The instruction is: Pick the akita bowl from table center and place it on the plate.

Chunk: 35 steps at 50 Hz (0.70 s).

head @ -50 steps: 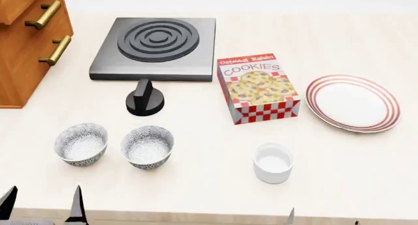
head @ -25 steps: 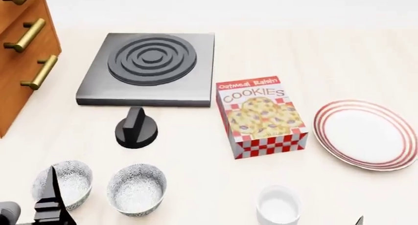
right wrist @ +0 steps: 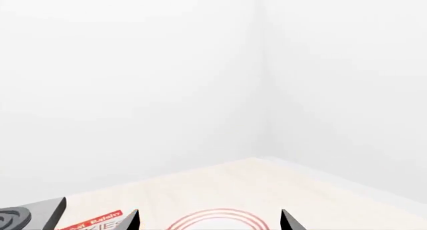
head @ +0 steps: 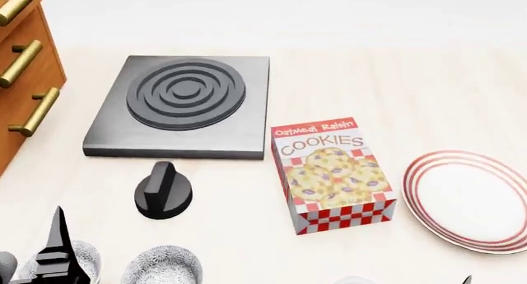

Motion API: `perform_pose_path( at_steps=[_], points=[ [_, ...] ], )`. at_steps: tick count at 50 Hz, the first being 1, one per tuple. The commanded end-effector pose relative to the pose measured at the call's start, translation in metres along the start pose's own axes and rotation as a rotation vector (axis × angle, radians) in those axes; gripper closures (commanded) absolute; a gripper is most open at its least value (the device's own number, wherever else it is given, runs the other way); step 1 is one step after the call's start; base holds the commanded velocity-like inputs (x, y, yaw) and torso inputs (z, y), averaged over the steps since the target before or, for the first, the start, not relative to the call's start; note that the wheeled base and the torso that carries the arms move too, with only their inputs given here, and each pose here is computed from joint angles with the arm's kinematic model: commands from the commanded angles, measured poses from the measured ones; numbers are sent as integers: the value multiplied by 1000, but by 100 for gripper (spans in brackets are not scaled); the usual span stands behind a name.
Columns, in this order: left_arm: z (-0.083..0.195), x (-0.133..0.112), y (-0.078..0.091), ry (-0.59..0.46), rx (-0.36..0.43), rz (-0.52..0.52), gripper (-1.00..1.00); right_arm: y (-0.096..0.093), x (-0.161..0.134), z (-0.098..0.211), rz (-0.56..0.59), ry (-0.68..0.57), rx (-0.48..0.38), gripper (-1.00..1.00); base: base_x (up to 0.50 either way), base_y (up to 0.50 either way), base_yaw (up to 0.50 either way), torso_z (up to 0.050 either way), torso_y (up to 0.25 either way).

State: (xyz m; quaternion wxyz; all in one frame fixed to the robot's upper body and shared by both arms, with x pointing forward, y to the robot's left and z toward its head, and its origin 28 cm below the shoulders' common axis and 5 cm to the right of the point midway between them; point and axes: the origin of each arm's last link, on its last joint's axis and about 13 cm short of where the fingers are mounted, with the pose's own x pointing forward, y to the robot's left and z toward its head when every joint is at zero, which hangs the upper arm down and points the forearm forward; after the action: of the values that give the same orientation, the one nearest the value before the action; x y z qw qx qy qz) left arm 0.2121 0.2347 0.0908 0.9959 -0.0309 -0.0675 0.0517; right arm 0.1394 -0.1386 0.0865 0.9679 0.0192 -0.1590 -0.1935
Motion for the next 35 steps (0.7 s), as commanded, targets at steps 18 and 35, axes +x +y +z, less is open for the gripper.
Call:
perform_pose_path(
  at_steps=[18, 35],
  points=[
    [2, 1, 2, -2, -3, 6, -100, 1, 1, 2, 19, 4, 14, -100, 109, 0, 0, 0, 0],
    [18, 16, 32, -51, -19, 164, -100, 65, 33, 20, 471, 205, 108, -100, 0, 0, 0, 0, 0]
  ],
)
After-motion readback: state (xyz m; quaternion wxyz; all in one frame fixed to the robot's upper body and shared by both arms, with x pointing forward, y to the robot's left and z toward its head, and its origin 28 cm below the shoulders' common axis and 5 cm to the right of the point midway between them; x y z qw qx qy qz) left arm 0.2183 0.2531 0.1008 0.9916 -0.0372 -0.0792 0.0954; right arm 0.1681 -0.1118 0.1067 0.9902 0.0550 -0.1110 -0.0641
